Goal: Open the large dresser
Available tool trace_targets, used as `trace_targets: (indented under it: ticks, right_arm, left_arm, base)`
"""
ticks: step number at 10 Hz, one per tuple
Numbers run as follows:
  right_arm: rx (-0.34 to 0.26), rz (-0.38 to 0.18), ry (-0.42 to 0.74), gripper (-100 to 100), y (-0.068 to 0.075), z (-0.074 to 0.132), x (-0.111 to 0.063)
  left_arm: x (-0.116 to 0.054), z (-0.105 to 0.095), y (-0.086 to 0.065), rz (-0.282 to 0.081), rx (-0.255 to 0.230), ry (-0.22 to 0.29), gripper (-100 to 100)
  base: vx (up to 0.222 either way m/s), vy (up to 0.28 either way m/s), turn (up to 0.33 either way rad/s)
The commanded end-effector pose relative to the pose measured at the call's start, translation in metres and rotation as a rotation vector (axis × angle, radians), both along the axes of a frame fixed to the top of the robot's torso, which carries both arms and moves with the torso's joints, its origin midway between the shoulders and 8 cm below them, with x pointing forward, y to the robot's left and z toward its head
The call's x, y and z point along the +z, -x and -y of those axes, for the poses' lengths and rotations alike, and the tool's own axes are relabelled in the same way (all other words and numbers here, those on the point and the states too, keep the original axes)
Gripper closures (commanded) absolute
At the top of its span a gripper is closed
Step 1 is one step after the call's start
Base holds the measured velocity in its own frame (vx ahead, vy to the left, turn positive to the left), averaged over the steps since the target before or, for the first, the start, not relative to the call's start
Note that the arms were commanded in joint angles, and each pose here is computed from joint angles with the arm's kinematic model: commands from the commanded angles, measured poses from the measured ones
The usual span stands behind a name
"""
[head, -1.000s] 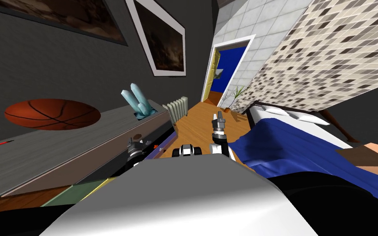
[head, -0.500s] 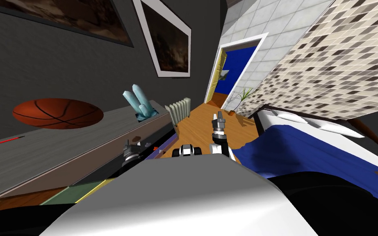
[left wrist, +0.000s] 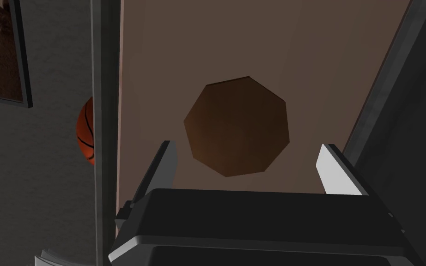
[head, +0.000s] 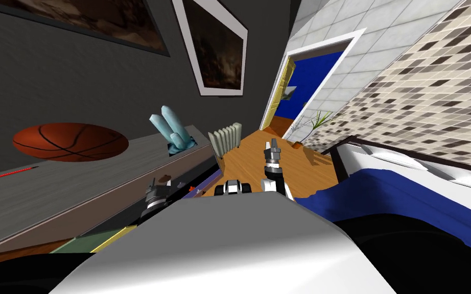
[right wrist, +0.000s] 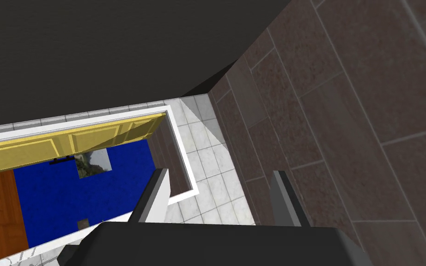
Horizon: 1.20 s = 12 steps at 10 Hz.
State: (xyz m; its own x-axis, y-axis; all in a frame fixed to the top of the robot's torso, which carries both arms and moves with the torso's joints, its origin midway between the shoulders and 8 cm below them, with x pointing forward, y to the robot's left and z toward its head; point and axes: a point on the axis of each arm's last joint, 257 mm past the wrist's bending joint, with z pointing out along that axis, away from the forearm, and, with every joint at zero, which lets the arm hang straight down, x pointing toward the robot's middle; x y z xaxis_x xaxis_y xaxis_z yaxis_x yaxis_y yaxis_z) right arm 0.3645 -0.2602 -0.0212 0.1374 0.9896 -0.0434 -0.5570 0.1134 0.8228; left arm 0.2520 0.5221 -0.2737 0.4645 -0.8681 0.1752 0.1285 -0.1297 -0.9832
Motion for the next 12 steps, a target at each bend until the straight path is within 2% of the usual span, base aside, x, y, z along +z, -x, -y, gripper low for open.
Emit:
trace_targets:
  ticks: [1, 2, 4, 5, 6, 7, 9, 10, 11, 12]
  right_arm:
    - [0.000, 0.000, 0.000, 0, 0.000, 0.000, 0.000]
    - [0.000, 0.000, 0.000, 0, 0.000, 0.000, 0.000]
    - [0.000, 0.000, 0.000, 0, 0.000, 0.000, 0.000]
    - [0.000, 0.000, 0.000, 0, 0.000, 0.000, 0.000]
    - [0.000, 0.000, 0.000, 0, 0.000, 0.000, 0.000]
    - [0.000, 0.000, 0.000, 0, 0.000, 0.000, 0.000]
    - [0.000, 0.001, 0.000, 0, 0.000, 0.000, 0.000]
    - [0.000, 0.001, 0.000, 0, 0.000, 0.000, 0.000]
    - [0.000, 0.000, 0.000, 0, 0.000, 0.000, 0.000]
    - [0.000, 0.000, 0.000, 0, 0.000, 0.000, 0.000]
  left_arm:
    - [-0.001, -0.002, 0.019, -0.005, -0.052, 0.010, -100]
    - [0.002, -0.004, 0.017, -0.005, -0.063, 0.003, -100]
    - [0.000, -0.004, 0.036, -0.016, -0.109, 0.023, -100]
    - [0.003, -0.006, 0.034, -0.017, -0.120, 0.017, -100]
    - [0.002, -0.006, 0.033, -0.016, -0.111, 0.017, -100]
    - [0.002, -0.005, 0.026, -0.010, -0.091, 0.009, 100]
    - [0.006, -0.004, 0.007, 0.005, -0.048, -0.008, 100]
    - [0.001, -0.003, 0.009, -0.001, -0.036, 0.000, 100]
    - [0.002, -0.002, 0.001, 0.000, -0.014, -0.008, 100]
    - [0.001, -0.001, 0.001, 0.001, -0.009, -0.002, 100]
  base:
    - [0.172, -0.050, 0.270]
    - [0.134, -0.043, 0.087]
    - [0.155, -0.055, 0.150]
    - [0.131, -0.064, 0.107]
    - [0.048, -0.025, 0.015]
    - [-0.067, 0.052, -0.130]
    - [-0.231, 0.072, -0.273]
    - [-0.169, 0.047, -0.142]
    - [-0.142, 0.050, -0.147]
    - [-0.088, 0.050, -0.087]
